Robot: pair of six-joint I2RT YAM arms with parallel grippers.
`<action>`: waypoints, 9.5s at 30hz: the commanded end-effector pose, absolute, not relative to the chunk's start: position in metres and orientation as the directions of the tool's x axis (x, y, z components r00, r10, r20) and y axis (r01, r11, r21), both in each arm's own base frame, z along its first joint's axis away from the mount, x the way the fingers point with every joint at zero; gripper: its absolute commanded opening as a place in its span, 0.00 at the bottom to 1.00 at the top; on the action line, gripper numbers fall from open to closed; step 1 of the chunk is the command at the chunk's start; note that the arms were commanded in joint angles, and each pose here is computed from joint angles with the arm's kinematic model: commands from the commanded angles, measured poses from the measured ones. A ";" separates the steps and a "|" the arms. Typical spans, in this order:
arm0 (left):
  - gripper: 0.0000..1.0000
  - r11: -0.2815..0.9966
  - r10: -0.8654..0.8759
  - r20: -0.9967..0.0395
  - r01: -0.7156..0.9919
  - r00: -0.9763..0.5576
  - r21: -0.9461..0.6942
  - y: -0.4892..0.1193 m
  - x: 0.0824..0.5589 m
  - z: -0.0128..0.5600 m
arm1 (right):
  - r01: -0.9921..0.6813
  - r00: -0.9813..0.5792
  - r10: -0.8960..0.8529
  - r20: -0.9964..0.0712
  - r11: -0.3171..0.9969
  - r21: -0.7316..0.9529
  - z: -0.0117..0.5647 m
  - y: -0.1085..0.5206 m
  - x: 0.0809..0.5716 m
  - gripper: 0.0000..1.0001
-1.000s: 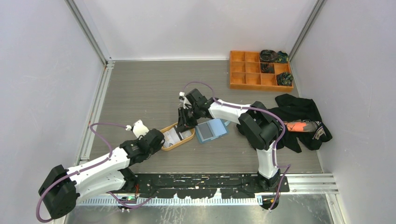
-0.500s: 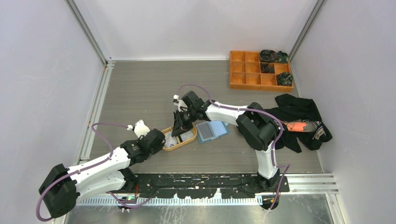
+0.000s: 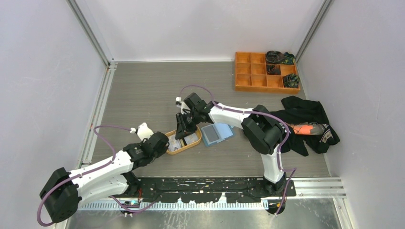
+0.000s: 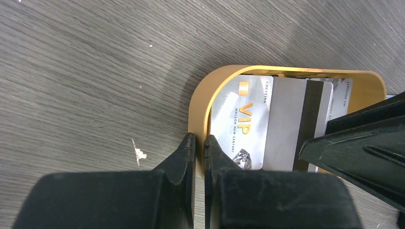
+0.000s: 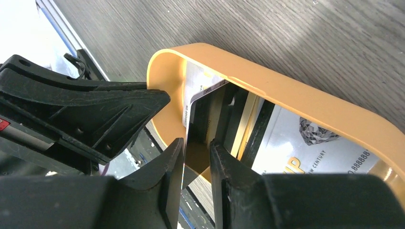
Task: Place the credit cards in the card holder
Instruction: Pick up the credit card from the storage box, then insert the credit card into the card holder.
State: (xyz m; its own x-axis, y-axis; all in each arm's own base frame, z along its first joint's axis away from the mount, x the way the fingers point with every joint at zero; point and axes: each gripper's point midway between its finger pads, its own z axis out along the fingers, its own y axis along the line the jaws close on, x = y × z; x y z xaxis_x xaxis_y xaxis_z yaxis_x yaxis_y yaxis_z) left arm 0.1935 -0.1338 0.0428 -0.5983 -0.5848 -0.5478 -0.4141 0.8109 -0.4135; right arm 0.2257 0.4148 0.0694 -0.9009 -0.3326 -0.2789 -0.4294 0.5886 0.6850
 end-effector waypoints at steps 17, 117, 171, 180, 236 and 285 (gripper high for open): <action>0.06 0.755 -0.648 -0.530 -0.375 -0.546 -0.537 -0.153 0.208 0.072 | -0.451 -0.890 -0.374 -0.262 0.628 0.634 0.049 0.398 0.236 0.35; 0.78 0.265 -0.519 -0.707 0.695 -0.481 -0.668 -0.293 0.191 0.219 | -0.583 -0.812 -0.144 -0.566 0.236 0.777 0.218 0.258 0.262 0.01; 0.38 0.188 -0.313 -0.721 0.704 -0.618 -0.685 -0.350 0.206 0.158 | -0.825 -0.563 -0.337 -0.754 0.177 0.537 0.231 0.225 0.219 0.01; 0.54 0.486 -0.255 -0.741 0.579 -0.622 -0.654 -0.324 0.210 0.119 | -0.792 -0.610 -0.305 -0.732 0.269 0.548 0.214 0.203 0.240 0.01; 0.43 0.914 -0.113 -0.677 0.192 -0.727 -0.359 -0.334 0.252 0.039 | -0.373 -0.928 -0.224 -0.298 0.569 0.733 0.060 0.195 0.315 0.01; 0.37 0.934 -0.046 -0.644 0.195 -0.764 -0.299 -0.332 0.259 0.025 | -0.134 -0.991 -0.087 -0.102 0.621 0.772 0.032 0.190 0.296 0.01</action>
State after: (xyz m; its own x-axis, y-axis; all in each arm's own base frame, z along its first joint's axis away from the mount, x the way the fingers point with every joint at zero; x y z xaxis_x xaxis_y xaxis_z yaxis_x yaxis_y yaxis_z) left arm 0.2581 -0.3333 0.0331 -0.7501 -0.0823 -0.6562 0.1864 0.9257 -0.3292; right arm 0.2958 0.1910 0.0384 -0.9852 -0.1077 -0.1332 -0.1712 0.5864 0.7917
